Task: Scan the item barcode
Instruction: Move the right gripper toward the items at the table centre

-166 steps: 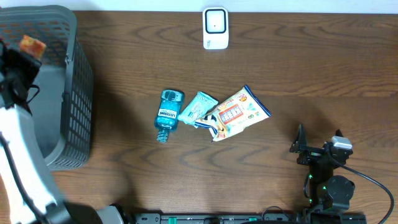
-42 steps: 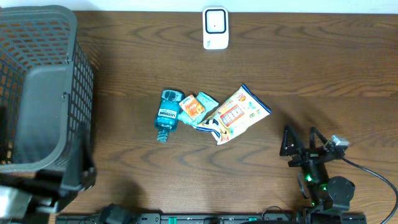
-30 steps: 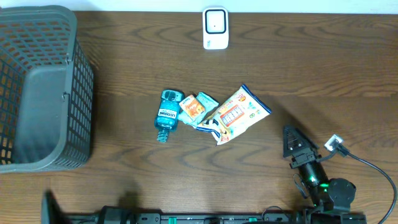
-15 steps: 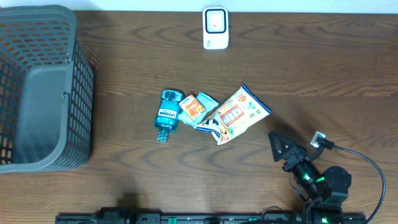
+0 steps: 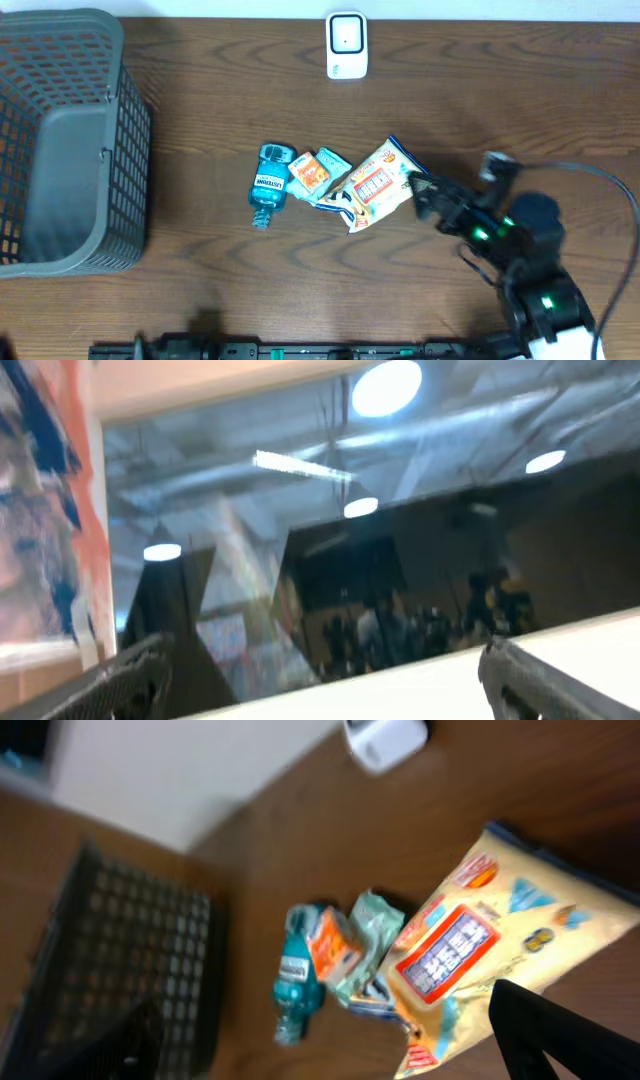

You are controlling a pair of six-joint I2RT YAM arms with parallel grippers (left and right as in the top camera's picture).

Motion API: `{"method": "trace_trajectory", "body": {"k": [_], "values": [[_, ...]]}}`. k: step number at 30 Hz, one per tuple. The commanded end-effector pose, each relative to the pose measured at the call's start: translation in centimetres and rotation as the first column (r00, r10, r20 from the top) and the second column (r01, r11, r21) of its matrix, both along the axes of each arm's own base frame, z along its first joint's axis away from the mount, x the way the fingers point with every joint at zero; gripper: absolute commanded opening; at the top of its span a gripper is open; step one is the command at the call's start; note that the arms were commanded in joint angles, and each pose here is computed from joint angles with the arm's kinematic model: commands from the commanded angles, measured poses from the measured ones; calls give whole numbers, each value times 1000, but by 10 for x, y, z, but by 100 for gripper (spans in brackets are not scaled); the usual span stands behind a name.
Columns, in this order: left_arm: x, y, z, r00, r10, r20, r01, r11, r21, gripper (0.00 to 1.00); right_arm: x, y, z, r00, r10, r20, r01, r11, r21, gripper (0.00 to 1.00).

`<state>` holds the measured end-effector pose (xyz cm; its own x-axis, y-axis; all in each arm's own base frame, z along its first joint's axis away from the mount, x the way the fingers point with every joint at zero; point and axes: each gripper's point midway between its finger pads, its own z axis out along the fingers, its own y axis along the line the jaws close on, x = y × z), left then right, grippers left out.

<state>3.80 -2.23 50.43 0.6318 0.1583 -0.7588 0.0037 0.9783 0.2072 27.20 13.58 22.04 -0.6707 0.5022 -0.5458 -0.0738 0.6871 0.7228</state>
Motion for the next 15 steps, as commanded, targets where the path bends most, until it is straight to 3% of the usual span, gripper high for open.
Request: {"method": "trace_trajectory", "body": {"k": [1,5,9,15], "values": [[52,16,-22,992,71,-100,-77,995,-56,98,15,34,-9,1000,2,-27,-4,997,-77,99],[105,21,-65,954,97,-284,-116,992,-54,98,21,90,-15,992,126,17,-125,990,-59,99],[140,6,-112,894,27,-448,-37,999,-14,98,37,134,-20,980,184,82,-185,983,1,99],[169,-4,-166,776,-17,-631,18,1000,-5,98,61,161,-87,988,103,-112,-88,987,138,97]]}}
